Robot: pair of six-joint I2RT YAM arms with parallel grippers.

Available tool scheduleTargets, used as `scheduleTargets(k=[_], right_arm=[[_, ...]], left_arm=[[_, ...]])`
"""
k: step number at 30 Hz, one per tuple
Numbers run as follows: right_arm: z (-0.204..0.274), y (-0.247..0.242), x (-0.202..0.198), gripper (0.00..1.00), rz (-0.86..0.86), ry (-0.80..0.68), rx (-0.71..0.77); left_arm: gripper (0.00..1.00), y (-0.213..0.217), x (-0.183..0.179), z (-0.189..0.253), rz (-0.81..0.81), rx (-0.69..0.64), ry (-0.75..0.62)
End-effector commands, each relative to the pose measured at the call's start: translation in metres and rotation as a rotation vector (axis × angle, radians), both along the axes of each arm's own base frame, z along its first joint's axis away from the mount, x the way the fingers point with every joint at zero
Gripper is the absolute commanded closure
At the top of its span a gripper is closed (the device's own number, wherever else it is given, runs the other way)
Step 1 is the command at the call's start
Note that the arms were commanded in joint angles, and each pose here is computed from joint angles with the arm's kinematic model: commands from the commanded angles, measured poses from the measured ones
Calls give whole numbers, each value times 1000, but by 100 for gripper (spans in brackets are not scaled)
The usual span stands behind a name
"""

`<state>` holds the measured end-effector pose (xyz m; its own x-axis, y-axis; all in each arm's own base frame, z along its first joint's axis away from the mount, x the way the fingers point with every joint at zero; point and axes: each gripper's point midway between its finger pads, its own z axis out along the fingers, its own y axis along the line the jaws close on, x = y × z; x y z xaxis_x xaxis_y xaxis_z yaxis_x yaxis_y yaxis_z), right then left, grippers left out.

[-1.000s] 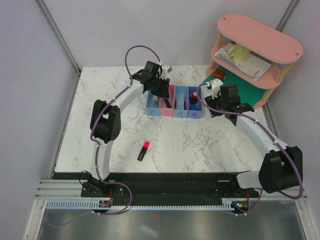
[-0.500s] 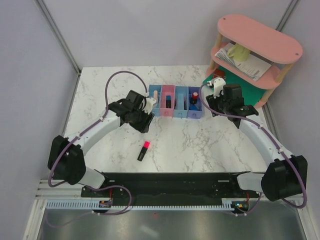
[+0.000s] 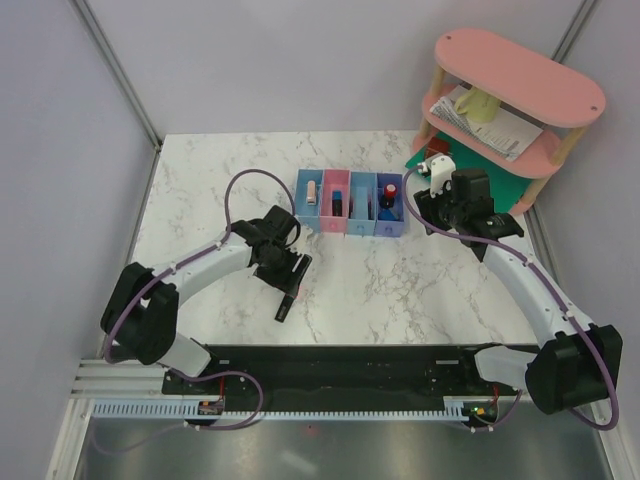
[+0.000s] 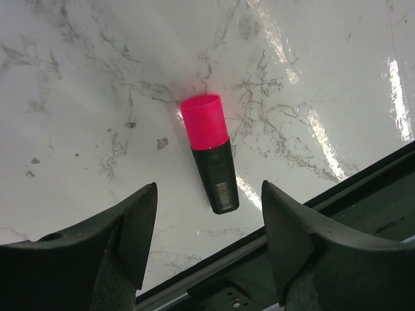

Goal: Sort the stationery into containers
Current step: Pick up the pen from the center of the board.

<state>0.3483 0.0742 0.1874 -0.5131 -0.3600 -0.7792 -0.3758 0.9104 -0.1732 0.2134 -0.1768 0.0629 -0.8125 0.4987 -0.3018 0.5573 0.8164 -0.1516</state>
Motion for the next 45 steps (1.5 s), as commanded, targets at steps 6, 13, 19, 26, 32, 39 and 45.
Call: scheduleTargets(k=[6, 13, 19, 26, 32, 39, 45], right_arm=[[20, -4, 3, 38, -21, -56, 7], [21, -3, 4, 37, -16, -58, 12], [30, -2, 4, 36, -10, -78, 14], [41, 1, 5, 24, 1, -90, 29], [40, 1, 4, 2, 8, -86, 22], [27, -3, 1, 2, 1, -65, 2], [13, -9, 0, 2, -16, -52, -18]], left_arm=[[28, -23, -4, -31, 40, -11, 111], [30, -25, -2, -52, 52, 28, 155], [63, -24, -2, -69, 63, 62, 180], [98, -25, -3, -73, 53, 67, 195], [98, -39, 5, -46, 5, -7, 155], [98, -80, 45, 27, -34, -191, -8], [98, -117, 119, 100, 12, -313, -187]])
